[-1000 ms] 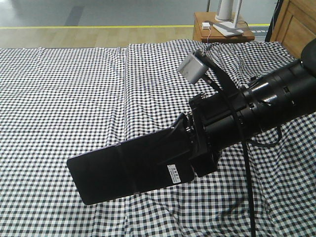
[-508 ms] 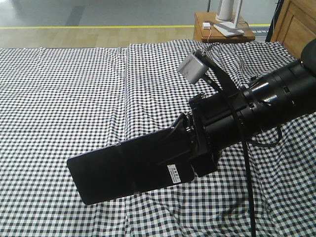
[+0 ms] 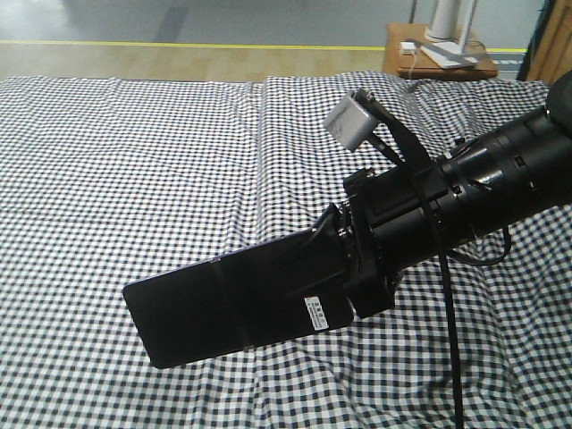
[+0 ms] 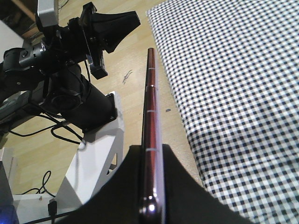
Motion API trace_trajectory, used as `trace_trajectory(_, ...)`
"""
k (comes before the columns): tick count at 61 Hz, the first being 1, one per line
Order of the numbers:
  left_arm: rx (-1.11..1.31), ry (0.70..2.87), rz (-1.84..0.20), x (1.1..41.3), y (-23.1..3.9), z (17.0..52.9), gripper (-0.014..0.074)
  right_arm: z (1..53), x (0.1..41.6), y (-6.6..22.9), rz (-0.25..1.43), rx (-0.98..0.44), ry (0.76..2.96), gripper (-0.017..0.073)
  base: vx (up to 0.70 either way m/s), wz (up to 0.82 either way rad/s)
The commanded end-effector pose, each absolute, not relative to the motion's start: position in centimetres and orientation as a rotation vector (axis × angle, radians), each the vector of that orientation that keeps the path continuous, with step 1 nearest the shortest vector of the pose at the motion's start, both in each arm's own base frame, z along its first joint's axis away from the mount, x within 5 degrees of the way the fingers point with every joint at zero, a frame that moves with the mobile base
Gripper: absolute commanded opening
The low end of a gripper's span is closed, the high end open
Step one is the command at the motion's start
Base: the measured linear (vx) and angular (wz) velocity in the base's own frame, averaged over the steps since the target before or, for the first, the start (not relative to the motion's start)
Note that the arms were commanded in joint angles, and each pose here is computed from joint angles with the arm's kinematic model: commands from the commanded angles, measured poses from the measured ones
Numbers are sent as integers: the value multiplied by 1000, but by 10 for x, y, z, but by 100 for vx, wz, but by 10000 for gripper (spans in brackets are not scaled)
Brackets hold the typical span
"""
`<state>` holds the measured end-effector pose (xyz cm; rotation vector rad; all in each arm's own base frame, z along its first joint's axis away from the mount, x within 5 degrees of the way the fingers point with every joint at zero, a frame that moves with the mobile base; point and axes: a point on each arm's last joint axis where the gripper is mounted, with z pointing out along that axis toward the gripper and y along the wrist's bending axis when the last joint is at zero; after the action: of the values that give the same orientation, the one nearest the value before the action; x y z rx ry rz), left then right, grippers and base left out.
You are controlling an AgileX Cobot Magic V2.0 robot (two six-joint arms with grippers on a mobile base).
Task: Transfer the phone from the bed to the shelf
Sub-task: 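Hold the phone in the right gripper while the base turns away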
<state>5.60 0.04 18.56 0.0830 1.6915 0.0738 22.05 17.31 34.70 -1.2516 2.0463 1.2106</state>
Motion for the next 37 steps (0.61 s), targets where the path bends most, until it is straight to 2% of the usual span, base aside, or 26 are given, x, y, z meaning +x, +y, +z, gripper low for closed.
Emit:
trace_trajectory(1,76,1582,65,55,0,202,1,369,207,173,1317,-1270,1948,-1,-7,29)
trace_trajectory(37,76,1582,65,55,0,202,1,369,207,173,1316,-1272,1946,-1,-7,28)
